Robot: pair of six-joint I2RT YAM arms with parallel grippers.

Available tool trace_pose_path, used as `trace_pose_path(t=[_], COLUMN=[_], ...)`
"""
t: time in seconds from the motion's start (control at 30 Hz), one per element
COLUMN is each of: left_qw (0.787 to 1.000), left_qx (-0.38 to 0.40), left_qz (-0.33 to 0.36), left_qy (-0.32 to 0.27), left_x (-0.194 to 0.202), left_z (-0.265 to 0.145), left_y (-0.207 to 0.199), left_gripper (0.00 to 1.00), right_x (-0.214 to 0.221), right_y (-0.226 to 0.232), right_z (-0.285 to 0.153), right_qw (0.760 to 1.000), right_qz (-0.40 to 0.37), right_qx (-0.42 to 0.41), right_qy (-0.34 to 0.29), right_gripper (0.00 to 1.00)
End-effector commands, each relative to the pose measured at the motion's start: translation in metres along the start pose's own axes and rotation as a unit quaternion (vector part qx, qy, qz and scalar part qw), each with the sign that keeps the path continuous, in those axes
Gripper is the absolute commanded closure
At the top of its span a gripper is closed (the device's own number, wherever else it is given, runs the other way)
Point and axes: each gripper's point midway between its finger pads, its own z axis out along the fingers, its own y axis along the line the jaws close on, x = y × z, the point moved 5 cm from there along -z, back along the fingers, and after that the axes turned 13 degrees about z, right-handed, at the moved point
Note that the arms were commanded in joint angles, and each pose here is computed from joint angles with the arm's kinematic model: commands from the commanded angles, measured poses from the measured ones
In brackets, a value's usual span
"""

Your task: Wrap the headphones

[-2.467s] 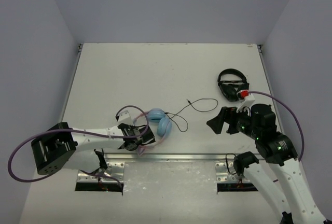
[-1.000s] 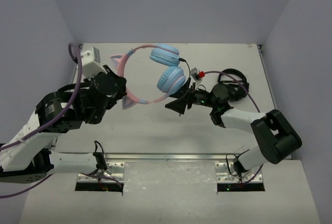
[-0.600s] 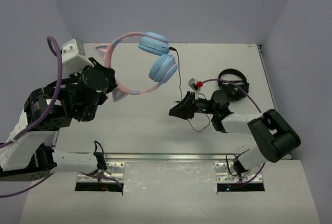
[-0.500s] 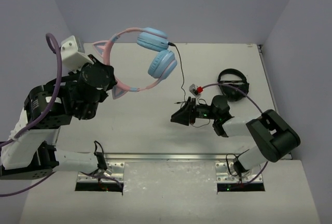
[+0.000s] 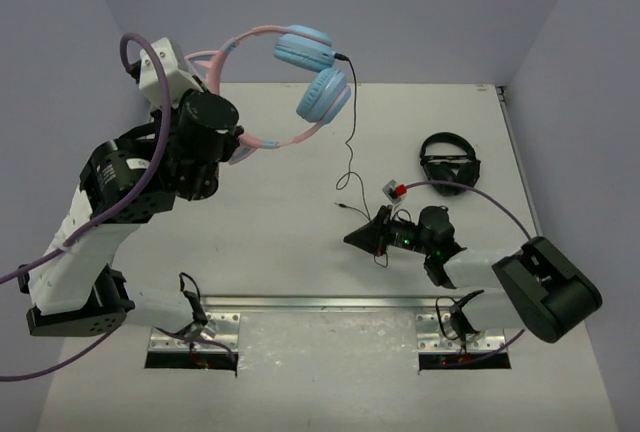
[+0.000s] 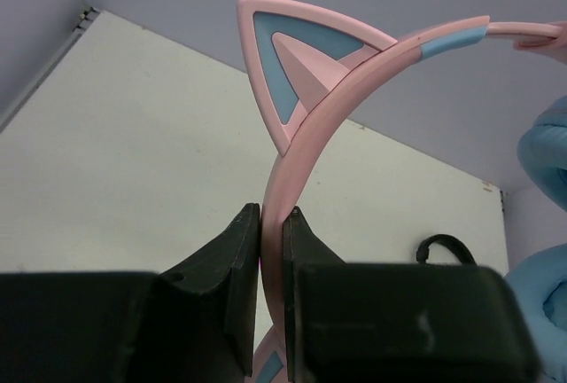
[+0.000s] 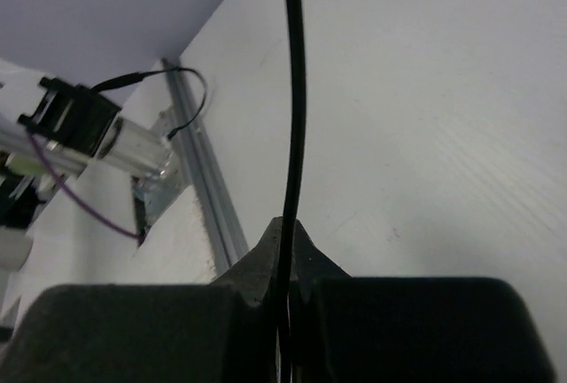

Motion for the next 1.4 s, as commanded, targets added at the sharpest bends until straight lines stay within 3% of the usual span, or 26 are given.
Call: trace_pose_path(t=[0.0,0.07,0.3,0.53,0.57,0.6,0.7,0.73,0.83,1.07,1.27,1.37], left_qw=[0.995,0.993,0.989,0.979,0.982,0.985,0.993,0.994,0.99,0.982,0.977,0.978], left_qx=[-0.019,-0.042,-0.06,-0.08,-0.062,-0.023,0.026,0.062,0.131,0.183,0.203,0.196], left_qz=[-0.076,-0.063,-0.057,-0.088,-0.084,-0.071,-0.025,-0.001,0.026,0.033,0.038,0.038], left_qy=[-0.067,-0.089,-0.124,-0.167,-0.16,-0.153,-0.111,-0.088,-0.047,0.025,0.052,0.056], left_x=[-0.051,-0.067,-0.097,-0.12,-0.115,-0.109,-0.064,-0.036,0.015,0.07,0.083,0.085], left_z=[0.005,0.012,0.028,0.025,0.027,0.029,0.038,0.042,0.041,0.032,0.024,0.023], left_y=[0.012,0.014,-0.009,-0.005,-0.01,-0.021,-0.034,-0.041,-0.046,-0.038,-0.033,-0.028], left_gripper=[1.0,1.0,1.0,1.0,1.0,0.99,1.0,1.0,1.0,1.0,1.0,1.0], right_x=[-0.003,0.015,0.035,0.044,0.04,0.04,0.018,0.0,-0.034,-0.088,-0.098,-0.109], right_y=[-0.039,-0.053,-0.066,-0.065,-0.057,-0.053,-0.016,0.005,0.038,0.082,0.095,0.089], right_z=[-0.014,-0.028,-0.048,-0.06,-0.057,-0.057,-0.047,-0.044,-0.046,-0.05,-0.033,-0.032], right_qw=[0.984,0.972,0.95,0.944,0.954,0.959,0.984,0.989,0.989,0.976,0.981,0.976], right_qz=[0.027,0.063,0.1,0.113,0.101,0.087,0.033,0.007,-0.043,-0.161,-0.168,-0.175], right_qx=[0.162,0.22,0.292,0.305,0.279,0.265,0.17,0.139,0.12,0.122,0.072,0.103], right_qy=[-0.066,-0.055,-0.037,-0.05,-0.05,-0.043,-0.041,-0.054,-0.071,-0.084,-0.058,-0.073], right_gripper=[0.99,0.99,0.99,0.95,0.88,0.64,0.45,0.33,0.16,0.1,0.15,0.16])
